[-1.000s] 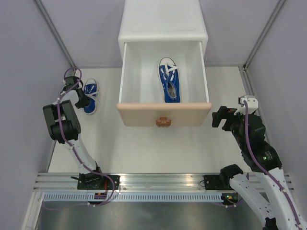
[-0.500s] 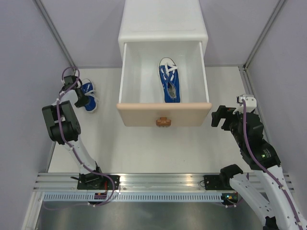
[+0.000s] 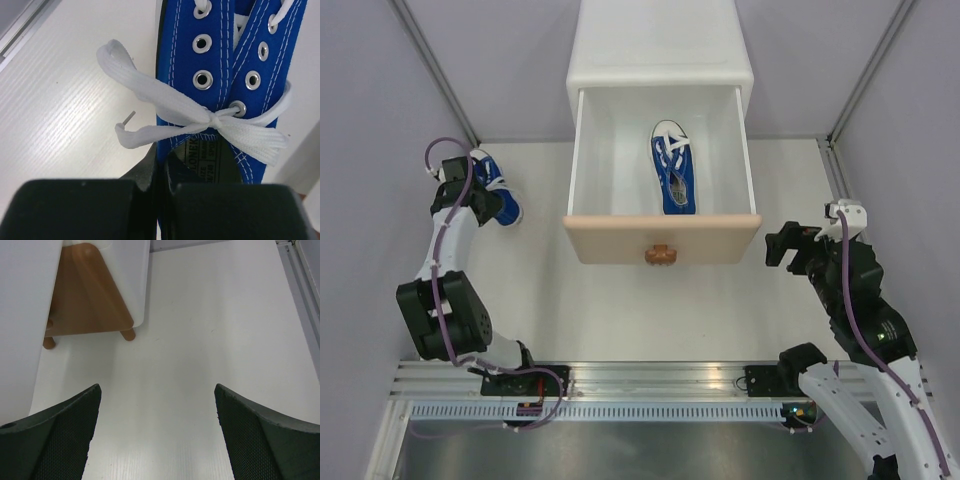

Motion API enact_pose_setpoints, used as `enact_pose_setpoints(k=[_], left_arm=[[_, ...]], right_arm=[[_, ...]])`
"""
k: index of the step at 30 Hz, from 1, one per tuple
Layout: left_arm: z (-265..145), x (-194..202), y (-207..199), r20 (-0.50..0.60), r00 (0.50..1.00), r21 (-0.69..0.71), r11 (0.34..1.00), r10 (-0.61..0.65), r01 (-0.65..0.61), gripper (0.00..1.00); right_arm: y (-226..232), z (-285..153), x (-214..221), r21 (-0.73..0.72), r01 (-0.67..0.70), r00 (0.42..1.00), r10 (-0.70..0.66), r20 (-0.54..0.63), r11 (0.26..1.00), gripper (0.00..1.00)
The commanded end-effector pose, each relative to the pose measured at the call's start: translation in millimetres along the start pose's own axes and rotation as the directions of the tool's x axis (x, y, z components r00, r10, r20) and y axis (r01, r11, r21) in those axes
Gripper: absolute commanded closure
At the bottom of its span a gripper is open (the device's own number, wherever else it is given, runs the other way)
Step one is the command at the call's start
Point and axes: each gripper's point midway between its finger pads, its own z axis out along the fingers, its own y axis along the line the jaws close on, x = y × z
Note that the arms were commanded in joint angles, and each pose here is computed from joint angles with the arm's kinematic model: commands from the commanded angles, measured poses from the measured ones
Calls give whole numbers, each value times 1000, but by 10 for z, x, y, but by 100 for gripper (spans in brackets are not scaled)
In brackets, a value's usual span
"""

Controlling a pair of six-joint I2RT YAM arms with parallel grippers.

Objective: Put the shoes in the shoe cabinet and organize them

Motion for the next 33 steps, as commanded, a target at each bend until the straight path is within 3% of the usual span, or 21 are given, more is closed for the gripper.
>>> enact_pose_setpoints(k=[1,11,22,29,33], left_arm=[[-541,-265,-221,128,987,86,993,-92,81,98],[-1858,-201,-724,214,974,332,943,-71,-5,98],[-3234,-610,-1045,342,934,527,843,-101,-102,98],[-4014,-844,-1335,352,925,693,704,-141,-157,98],[-4178,-756,-1566,304,948,756,630,-96,-179,98]], right_arm=[[62,-124,-131,-32,-29,999,30,25,999,3],[79,-204,-179,-45,-41,999,42,28,998,3],[61,-259,-230,-35,-48,998,49,33,998,3],[74,-231,-234,-35,-50,998,51,26,998,3],[97,-218,-243,-43,-56,998,57,25,998,3]])
